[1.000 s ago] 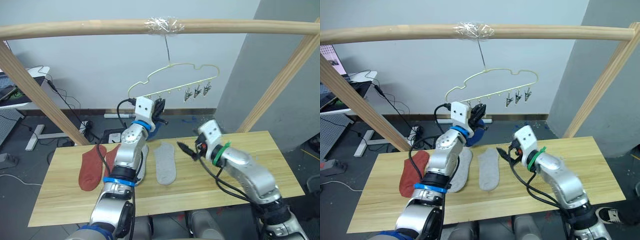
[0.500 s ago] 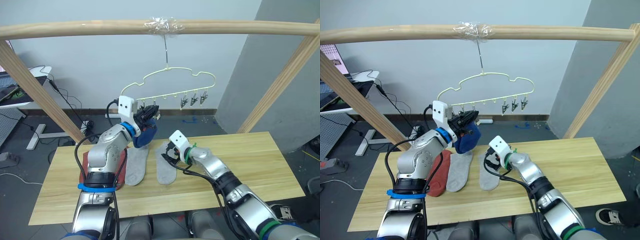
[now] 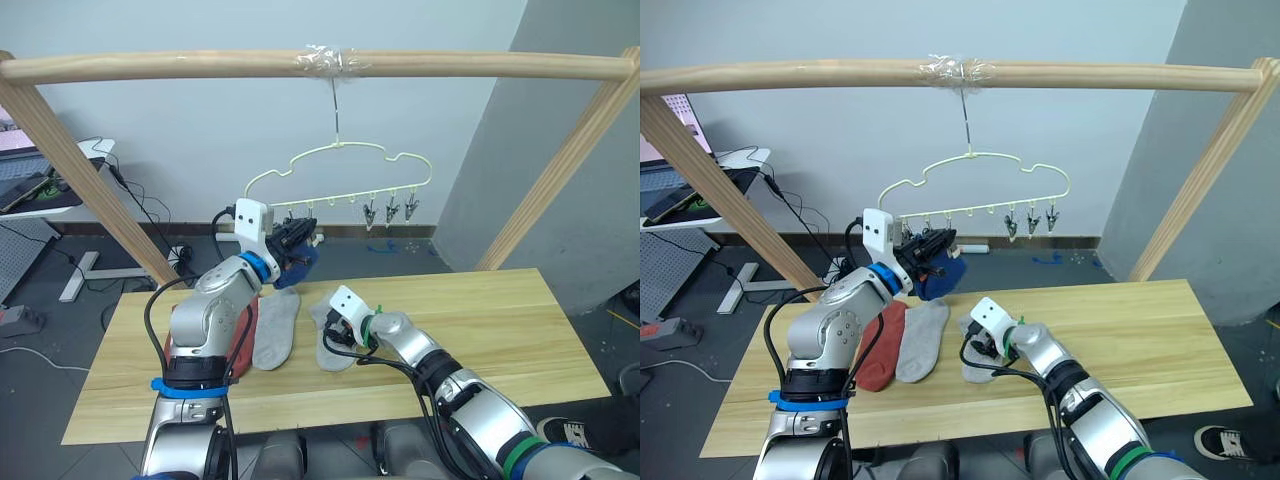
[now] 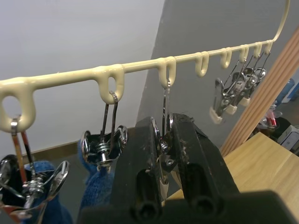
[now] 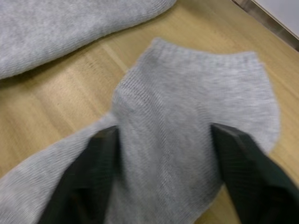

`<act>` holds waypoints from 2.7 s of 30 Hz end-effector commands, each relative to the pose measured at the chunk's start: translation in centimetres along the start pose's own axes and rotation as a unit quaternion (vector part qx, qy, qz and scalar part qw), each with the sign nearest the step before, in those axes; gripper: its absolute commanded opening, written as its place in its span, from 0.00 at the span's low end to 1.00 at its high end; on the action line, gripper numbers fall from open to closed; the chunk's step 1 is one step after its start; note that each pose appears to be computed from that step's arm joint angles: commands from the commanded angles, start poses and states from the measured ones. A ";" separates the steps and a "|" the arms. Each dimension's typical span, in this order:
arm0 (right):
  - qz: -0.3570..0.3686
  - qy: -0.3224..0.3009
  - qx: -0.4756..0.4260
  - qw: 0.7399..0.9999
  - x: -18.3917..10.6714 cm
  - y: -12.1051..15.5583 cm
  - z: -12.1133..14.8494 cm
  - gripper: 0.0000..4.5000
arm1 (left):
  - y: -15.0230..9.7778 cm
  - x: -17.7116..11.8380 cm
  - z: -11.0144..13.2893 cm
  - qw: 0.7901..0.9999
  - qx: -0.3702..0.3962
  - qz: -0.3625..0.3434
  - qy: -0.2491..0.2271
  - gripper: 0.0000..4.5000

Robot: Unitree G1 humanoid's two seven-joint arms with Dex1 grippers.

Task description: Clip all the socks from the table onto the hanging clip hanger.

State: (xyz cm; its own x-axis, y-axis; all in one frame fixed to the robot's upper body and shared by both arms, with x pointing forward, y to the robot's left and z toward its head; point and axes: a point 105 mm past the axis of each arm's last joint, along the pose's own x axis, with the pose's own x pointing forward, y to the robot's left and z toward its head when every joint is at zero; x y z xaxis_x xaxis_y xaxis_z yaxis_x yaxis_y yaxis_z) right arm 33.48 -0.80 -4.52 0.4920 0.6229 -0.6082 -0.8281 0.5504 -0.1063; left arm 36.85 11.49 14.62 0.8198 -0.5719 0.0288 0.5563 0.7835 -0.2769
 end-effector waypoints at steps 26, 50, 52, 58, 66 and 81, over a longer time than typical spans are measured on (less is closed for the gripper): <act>-0.099 -0.237 -0.092 0.962 -13.9 -0.8 7.0 0.01 | 0.0 1.5 0.3 0.942 -0.332 -0.035 0.021 0.04; -0.107 -0.292 -0.098 0.945 -14.1 -0.7 11.1 0.01 | -0.9 1.4 0.2 0.947 -0.316 -0.054 0.036 0.04; -0.107 -0.292 -0.102 0.945 -14.1 -0.7 11.2 0.01 | -1.0 1.4 0.2 0.947 -0.315 -0.055 0.036 0.04; -0.108 -0.300 -0.103 0.942 -14.1 -0.7 11.9 0.01 | -1.2 1.6 0.4 0.947 -0.315 -0.060 0.034 0.04; -0.105 -0.302 -0.106 0.941 -13.7 -0.7 12.4 0.01 | -1.3 1.6 0.4 0.947 -0.314 -0.063 0.035 0.04; -0.104 -0.309 -0.109 0.939 -13.2 -0.9 13.1 0.01 | -1.7 1.3 0.8 0.956 -0.284 -0.072 0.024 0.04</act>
State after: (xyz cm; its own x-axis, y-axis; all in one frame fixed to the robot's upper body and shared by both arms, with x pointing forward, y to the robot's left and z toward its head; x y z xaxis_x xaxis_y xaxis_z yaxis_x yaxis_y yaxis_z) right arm 31.25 -2.59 12.50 0.6646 0.7459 -0.0436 -0.7099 0.6122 -0.3483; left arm 37.20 9.53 15.30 0.7251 -0.6868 0.0505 0.4597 0.4281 -0.7781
